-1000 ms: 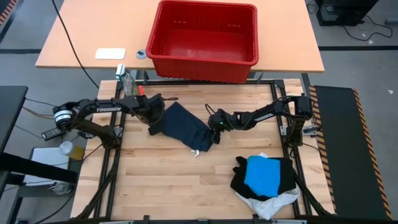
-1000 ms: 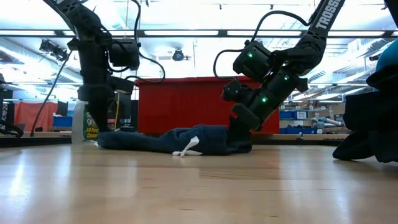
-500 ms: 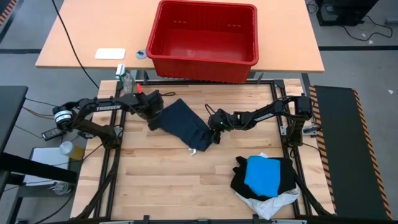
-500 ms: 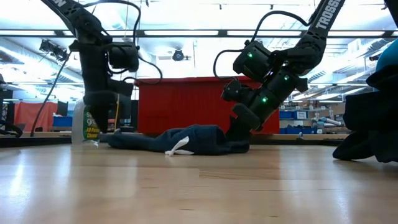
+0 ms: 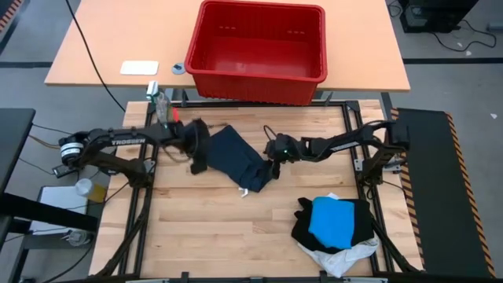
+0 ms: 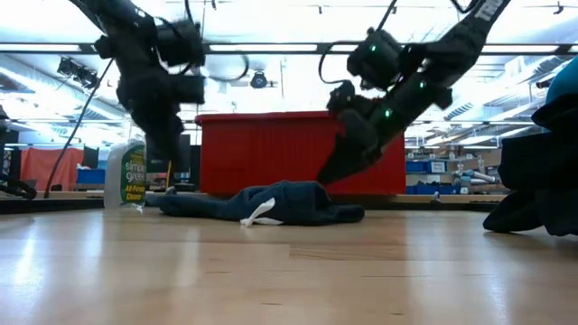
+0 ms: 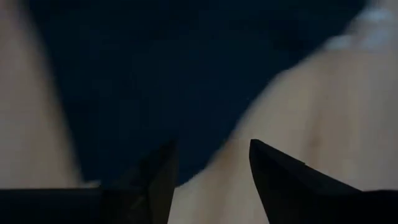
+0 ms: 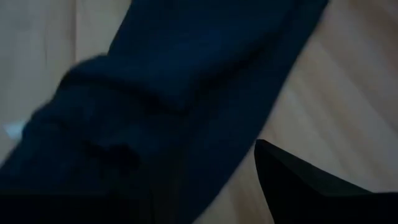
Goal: Fold laundry
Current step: Fold the dark blue shorts
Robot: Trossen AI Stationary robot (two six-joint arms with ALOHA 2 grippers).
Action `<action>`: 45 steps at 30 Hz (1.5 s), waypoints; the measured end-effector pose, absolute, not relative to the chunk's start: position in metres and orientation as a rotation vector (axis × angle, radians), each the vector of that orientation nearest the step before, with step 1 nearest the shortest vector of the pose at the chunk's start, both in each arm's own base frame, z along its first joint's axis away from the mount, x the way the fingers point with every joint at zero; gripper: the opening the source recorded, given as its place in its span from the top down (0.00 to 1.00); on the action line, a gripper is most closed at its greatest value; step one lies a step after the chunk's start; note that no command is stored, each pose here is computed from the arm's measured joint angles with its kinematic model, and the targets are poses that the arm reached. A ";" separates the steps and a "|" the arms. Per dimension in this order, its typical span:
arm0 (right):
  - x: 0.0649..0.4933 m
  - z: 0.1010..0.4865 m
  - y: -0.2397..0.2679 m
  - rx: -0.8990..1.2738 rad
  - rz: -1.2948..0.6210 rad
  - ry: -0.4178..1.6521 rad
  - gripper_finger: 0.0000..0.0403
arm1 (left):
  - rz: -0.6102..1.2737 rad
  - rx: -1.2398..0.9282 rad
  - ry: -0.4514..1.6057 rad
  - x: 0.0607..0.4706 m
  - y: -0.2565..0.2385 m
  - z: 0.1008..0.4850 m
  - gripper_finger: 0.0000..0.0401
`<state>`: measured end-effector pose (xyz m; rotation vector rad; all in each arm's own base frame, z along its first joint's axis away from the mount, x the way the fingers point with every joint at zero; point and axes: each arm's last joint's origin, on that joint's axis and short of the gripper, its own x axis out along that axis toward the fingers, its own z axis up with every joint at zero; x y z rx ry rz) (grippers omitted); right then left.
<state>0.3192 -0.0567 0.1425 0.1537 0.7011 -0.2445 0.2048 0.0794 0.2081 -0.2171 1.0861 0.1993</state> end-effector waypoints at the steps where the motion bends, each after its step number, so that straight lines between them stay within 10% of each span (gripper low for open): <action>1: 0.318 0.148 -0.057 0.164 -0.259 0.690 0.49 | 0.155 -0.199 1.061 0.210 0.070 0.208 0.50; 10: 0.314 0.161 -0.029 0.322 -0.236 0.690 0.49 | 0.120 -0.055 0.813 0.255 0.003 0.209 0.52; 45: 0.343 0.128 -0.004 -0.103 -0.330 0.757 0.53 | 0.391 -0.318 0.856 0.263 0.020 0.186 0.52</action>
